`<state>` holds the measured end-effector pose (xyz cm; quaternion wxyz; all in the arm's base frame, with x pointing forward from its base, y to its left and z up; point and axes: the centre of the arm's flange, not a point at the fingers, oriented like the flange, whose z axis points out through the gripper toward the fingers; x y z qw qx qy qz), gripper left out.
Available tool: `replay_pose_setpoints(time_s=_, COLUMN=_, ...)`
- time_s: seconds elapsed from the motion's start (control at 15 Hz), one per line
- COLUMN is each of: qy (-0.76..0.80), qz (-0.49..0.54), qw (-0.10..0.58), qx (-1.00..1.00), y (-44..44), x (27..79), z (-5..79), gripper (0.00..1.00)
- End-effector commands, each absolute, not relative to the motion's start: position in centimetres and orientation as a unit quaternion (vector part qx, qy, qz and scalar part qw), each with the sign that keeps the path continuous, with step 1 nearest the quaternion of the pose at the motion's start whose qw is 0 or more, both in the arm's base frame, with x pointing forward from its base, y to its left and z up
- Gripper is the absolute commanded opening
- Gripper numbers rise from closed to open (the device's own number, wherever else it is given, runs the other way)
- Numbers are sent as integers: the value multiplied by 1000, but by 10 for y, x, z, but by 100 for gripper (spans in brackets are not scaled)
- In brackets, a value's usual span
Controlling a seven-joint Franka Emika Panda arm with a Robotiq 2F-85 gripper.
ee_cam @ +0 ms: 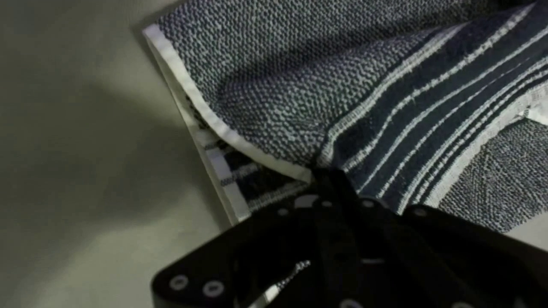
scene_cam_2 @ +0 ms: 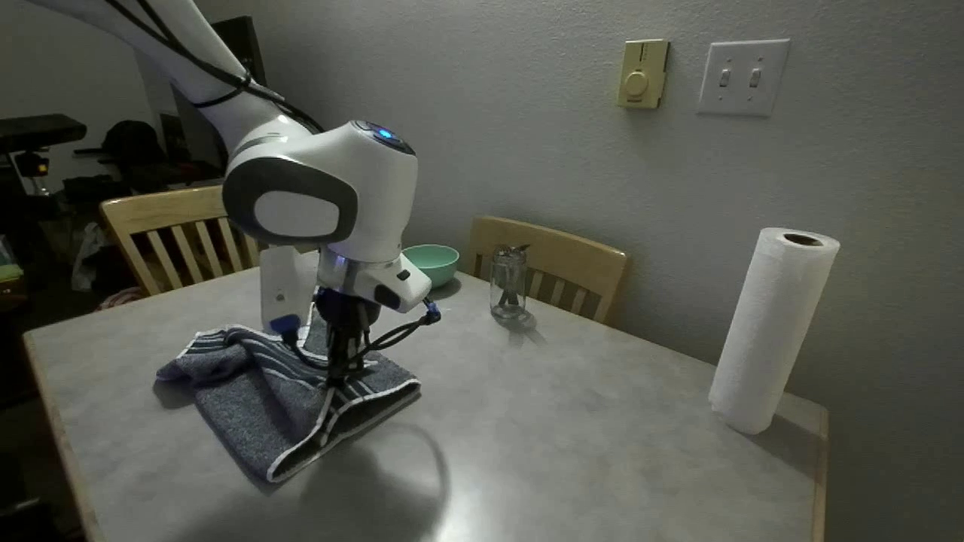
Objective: Unfold the grey towel on the table.
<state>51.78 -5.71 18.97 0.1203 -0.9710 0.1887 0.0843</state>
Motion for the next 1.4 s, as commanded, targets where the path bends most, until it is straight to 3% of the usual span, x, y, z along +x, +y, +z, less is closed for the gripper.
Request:
replay_pose_setpoints(time_s=0.0, qy=195, qz=69, qw=126, qx=-970, y=-53, x=503, z=202, gripper=33)
replay_pose_setpoints(time_s=0.6, qy=201, qz=62, qw=89, qx=-974, y=37, x=480, z=271, gripper=97)
replay_pose_setpoints(time_s=0.87, qy=236, qz=55, qw=73, qx=-968, y=42, x=466, z=305, gripper=100)
replay_pose_setpoints(time_s=1.07, qy=240, qz=67, qw=126, qx=-960, y=45, x=459, z=315, gripper=100)
replay_pose_setpoints(time_s=1.13, qy=240, qz=55, qw=98, qx=-964, y=47, x=473, z=309, gripper=100)
replay_pose_setpoints(time_s=1.33, qy=243, qz=59, qw=119, qx=-961, y=48, x=468, z=315, gripper=100)
